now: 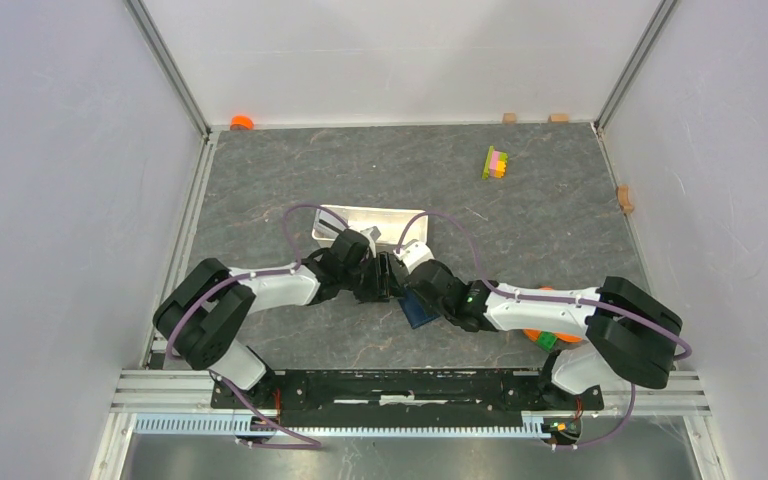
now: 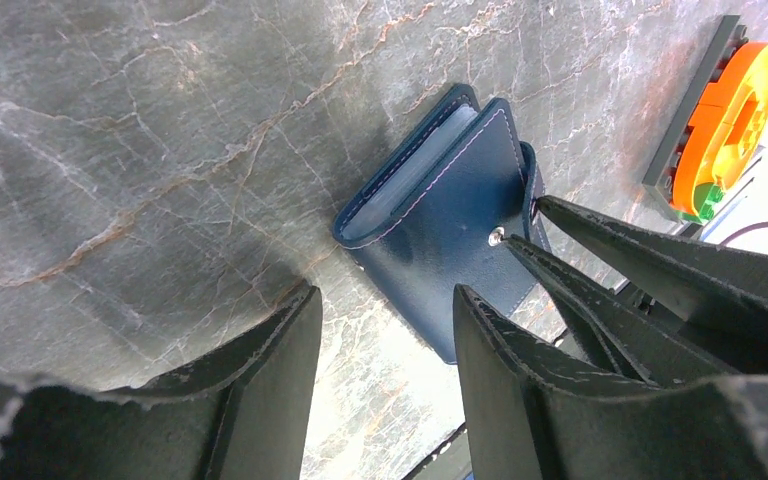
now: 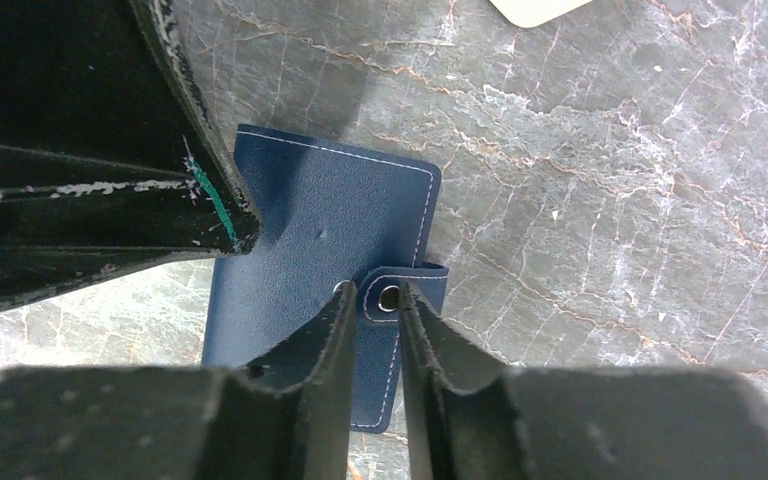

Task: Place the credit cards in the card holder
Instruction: Close the card holder at the center of the board.

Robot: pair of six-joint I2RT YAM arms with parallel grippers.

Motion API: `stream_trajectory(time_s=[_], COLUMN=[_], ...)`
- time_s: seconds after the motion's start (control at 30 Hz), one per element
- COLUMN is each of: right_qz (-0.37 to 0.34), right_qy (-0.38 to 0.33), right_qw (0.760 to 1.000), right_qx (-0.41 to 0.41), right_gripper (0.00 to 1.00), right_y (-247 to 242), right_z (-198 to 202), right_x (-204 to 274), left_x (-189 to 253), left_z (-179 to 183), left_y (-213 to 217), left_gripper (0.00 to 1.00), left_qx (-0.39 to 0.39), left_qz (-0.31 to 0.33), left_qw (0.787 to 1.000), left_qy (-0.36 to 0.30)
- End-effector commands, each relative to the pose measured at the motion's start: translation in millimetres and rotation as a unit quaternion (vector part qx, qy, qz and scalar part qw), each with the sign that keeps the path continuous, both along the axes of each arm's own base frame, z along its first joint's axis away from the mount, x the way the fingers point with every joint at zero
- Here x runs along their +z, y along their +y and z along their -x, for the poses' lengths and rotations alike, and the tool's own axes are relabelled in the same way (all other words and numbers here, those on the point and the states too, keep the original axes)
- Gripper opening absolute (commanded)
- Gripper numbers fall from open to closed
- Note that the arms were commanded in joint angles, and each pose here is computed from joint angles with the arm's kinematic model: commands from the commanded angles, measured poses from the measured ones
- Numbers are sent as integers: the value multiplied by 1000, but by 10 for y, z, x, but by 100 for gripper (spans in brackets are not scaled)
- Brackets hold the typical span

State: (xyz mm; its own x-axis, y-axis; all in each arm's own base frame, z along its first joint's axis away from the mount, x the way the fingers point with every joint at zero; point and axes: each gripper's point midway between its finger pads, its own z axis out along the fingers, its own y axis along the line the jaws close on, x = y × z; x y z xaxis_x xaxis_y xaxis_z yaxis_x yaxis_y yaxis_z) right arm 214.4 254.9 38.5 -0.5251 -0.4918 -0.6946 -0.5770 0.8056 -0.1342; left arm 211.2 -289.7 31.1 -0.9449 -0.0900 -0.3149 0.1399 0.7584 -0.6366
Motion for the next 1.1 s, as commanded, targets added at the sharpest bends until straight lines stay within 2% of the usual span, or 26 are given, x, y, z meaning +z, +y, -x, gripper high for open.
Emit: stream_trajectory(time_s=[0.0, 0.23, 0.47, 0.7, 1.07], right_qz=[-12, -18, -29, -96, -108], right_qy=[-26, -29, -15, 15, 56], right_qw=[1000, 999, 999, 995, 992], right_qx=[-4, 1, 14, 24, 40], right_gripper=[23, 0, 0, 0, 0], right_y=[101, 115, 133, 157, 156], right_z=[-109, -103, -75, -54, 64], right_x=[185, 243, 232, 254, 121], left_x=[43, 18, -57, -132, -175], left_z=[-60, -76, -79, -92, -92], left_y=[-53, -89, -99, -115, -94], left_gripper=[58, 57, 57, 56, 54], left_qx=[-3, -11, -16, -19, -19], left_qz=[4, 2, -8, -18, -29], left_qw=[1000, 1000, 1000, 999, 999], left_qy=[-4, 0, 8, 19, 22])
